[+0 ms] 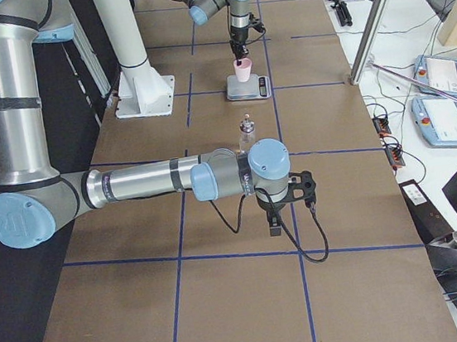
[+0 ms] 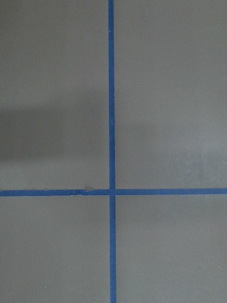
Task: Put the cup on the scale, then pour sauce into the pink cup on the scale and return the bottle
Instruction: 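Lower the pink cup onto the scale and open the left gripper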
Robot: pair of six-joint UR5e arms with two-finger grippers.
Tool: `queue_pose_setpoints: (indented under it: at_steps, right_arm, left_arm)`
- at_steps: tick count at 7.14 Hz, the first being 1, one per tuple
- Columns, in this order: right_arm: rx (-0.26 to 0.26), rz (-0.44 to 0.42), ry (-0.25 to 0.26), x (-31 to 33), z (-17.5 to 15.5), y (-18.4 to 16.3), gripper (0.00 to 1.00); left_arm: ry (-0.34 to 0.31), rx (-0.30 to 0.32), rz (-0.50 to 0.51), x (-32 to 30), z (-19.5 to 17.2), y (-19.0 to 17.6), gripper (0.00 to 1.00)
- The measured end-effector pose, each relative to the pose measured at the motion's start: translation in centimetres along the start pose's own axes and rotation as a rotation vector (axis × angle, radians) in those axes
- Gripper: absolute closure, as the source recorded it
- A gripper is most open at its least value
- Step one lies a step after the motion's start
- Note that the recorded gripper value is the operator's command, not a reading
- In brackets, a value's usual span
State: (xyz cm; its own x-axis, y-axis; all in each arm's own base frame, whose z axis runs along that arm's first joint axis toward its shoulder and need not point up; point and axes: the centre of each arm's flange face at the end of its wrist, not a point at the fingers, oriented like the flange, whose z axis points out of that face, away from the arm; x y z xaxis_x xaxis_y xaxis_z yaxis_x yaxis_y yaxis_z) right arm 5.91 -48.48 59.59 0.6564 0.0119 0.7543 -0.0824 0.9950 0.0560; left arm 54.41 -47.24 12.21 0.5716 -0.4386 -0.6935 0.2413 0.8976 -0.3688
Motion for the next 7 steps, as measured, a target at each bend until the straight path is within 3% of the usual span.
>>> queue_pose_setpoints:
  at_steps: [7]
  right_arm:
    - [0.003, -0.004, -0.001, -0.2, -0.1, -0.2, 0.00]
  left_arm:
    - [0.005, -0.002, 0.009, 0.1, 1.8, -0.8, 1.00]
